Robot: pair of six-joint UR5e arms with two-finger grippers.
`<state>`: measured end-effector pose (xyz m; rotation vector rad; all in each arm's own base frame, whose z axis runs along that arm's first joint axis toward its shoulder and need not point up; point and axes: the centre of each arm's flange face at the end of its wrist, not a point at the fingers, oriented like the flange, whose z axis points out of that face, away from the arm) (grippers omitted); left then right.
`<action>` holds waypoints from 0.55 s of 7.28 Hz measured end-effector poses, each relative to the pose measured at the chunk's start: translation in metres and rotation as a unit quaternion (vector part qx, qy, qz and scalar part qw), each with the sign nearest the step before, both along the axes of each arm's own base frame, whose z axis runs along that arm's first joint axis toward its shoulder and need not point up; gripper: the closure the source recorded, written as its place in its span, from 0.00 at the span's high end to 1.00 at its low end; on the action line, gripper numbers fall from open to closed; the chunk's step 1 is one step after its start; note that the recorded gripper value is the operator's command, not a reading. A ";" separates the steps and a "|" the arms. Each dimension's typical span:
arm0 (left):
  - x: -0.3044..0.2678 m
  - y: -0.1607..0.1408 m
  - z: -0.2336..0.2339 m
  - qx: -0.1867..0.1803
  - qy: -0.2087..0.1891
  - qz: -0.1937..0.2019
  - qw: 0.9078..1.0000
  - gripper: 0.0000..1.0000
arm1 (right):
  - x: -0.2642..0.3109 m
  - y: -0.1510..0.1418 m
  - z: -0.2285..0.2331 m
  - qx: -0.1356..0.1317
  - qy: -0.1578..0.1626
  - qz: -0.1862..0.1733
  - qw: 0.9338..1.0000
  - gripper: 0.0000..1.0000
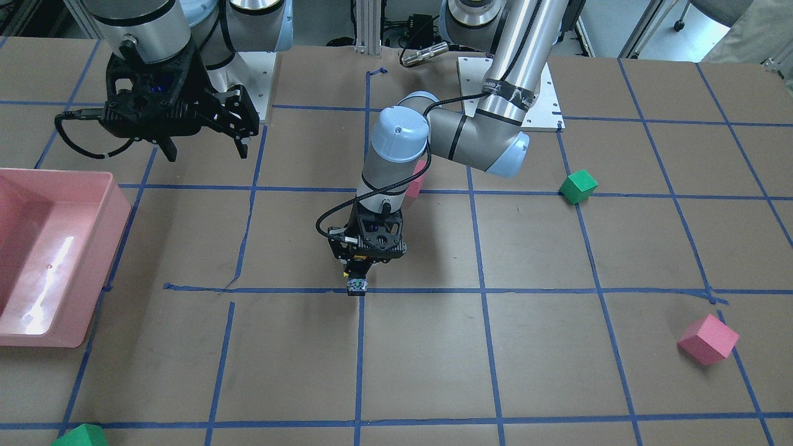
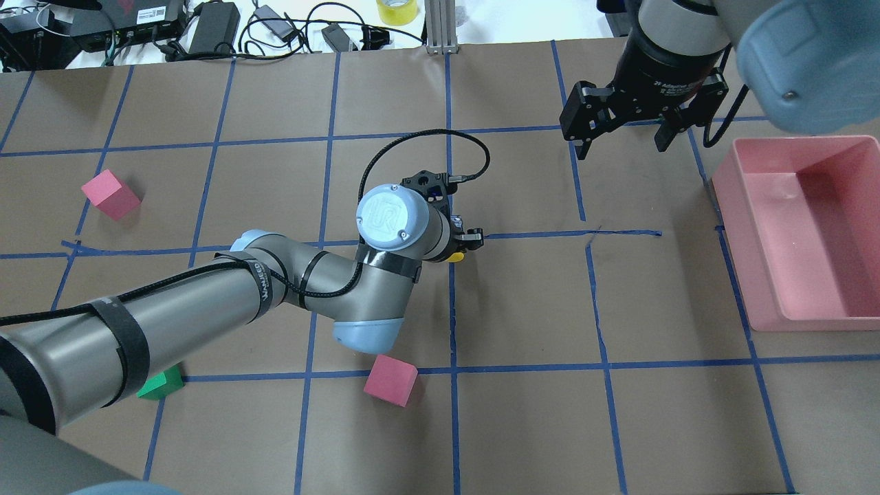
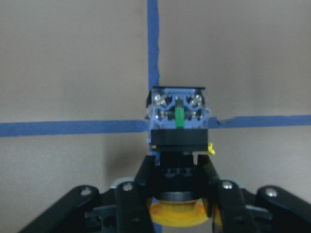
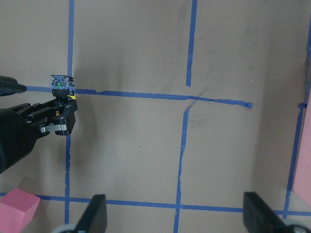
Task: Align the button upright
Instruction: 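Lift the switch with the left gripper and rotate it yellow cap upward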
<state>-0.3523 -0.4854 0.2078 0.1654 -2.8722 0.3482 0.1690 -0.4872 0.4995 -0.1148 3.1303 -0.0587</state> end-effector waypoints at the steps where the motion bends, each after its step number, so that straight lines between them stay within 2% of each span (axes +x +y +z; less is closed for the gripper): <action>1: 0.001 -0.008 0.007 0.045 0.020 0.049 0.998 0.00 | 0.000 0.000 0.000 0.000 0.000 0.000 1.000 1.00; 2: 0.014 -0.020 0.009 0.088 0.052 0.110 0.989 0.00 | 0.000 0.000 -0.001 0.001 0.000 0.000 1.000 1.00; 3: 0.037 -0.036 0.011 0.136 0.106 0.184 0.968 0.00 | 0.000 0.000 -0.001 0.001 0.000 0.000 1.000 1.00; 4: 0.063 -0.052 0.013 0.188 0.169 0.258 0.933 0.00 | 0.000 0.000 -0.001 0.001 0.000 0.000 1.000 1.00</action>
